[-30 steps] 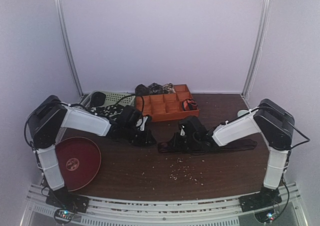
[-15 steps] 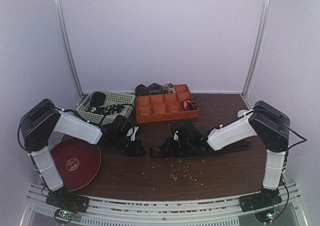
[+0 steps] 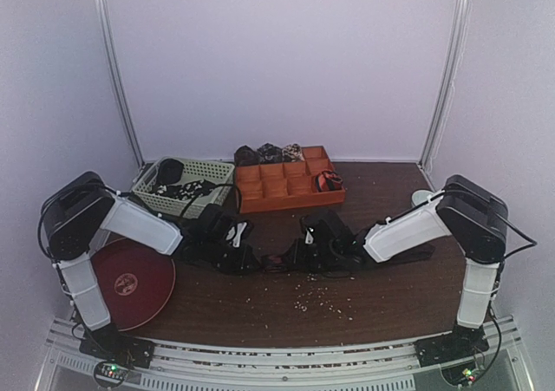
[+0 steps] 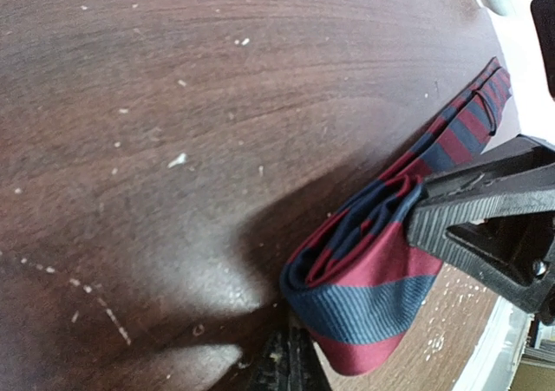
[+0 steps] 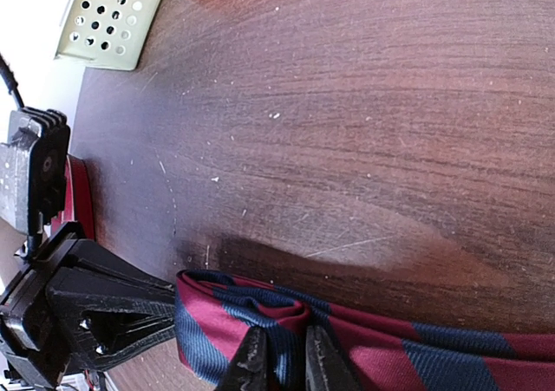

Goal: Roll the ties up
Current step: Roll the tie at the center of the board.

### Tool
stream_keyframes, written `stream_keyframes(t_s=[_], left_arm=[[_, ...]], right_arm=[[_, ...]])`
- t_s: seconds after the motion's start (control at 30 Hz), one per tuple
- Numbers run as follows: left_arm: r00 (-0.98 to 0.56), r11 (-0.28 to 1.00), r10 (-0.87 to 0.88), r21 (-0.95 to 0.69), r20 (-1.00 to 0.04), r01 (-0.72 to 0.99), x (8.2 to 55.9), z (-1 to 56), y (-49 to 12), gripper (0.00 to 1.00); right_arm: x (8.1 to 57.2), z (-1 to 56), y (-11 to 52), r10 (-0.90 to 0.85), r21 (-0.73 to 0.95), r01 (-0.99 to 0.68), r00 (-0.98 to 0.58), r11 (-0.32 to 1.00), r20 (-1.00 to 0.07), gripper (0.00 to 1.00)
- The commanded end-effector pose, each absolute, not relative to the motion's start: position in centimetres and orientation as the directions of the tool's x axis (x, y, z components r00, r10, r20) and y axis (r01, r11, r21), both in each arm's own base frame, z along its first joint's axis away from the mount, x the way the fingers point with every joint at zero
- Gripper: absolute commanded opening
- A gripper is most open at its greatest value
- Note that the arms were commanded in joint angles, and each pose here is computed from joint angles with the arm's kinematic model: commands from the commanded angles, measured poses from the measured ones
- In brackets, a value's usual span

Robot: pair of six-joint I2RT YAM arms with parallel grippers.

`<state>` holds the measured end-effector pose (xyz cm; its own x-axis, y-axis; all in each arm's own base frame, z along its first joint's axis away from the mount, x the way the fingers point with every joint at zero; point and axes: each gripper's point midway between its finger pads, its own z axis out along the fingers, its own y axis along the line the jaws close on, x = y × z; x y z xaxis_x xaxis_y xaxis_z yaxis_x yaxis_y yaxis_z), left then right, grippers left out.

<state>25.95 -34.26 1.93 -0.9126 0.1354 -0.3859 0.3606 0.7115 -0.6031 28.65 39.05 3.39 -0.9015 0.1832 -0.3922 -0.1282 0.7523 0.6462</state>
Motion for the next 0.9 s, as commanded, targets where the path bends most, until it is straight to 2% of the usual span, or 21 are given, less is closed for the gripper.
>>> stream_keyframes(t_s=[0.0,0.17,0.3,0.5,0.57,0.77,0.87], left_arm=[[-0.912,0.676,0.128,-0.638,-0.390,0.368,26.0,2.1,-35.4,0.03],[-0.911,0.658,0.121,-0.655,-0.395,0.371,26.0,2.5,-35.8,0.03],[-0.912,0.653,0.117,-0.661,-0.394,0.369,26.0,2.5,-35.8,0.03],[-0.913,0.658,0.117,-0.657,-0.392,0.367,26.0,2.3,-35.7,0.03],[-0.910,0.651,0.119,-0.661,-0.396,0.373,26.0,2.5,-35.9,0.03],[-0.900,0.594,0.127,-0.695,-0.417,0.406,26.0,4.0,-37.0,0.03],[-0.896,0.563,0.132,-0.712,-0.424,0.420,25.9,4.7,-37.6,0.03]], right_arm=[[28.0,2.1,37.9,0.172,0.615,-0.115,-0.906,0.780,-0.387,0.16],[27.9,2.0,37.8,0.193,0.641,-0.107,-0.904,0.760,-0.380,0.18],[28.0,2.7,38.1,0.196,0.652,-0.117,-0.901,0.749,-0.387,0.25],[28.2,3.8,37.8,0.180,0.631,-0.142,-0.890,0.763,-0.418,0.26],[28.1,4.0,37.9,0.175,0.631,-0.149,-0.890,0.761,-0.421,0.25],[28.2,3.3,37.4,0.161,0.599,-0.146,-0.889,0.787,-0.429,0.14],[28.2,2.8,37.2,0.156,0.586,-0.142,-0.891,0.798,-0.427,0.13]])
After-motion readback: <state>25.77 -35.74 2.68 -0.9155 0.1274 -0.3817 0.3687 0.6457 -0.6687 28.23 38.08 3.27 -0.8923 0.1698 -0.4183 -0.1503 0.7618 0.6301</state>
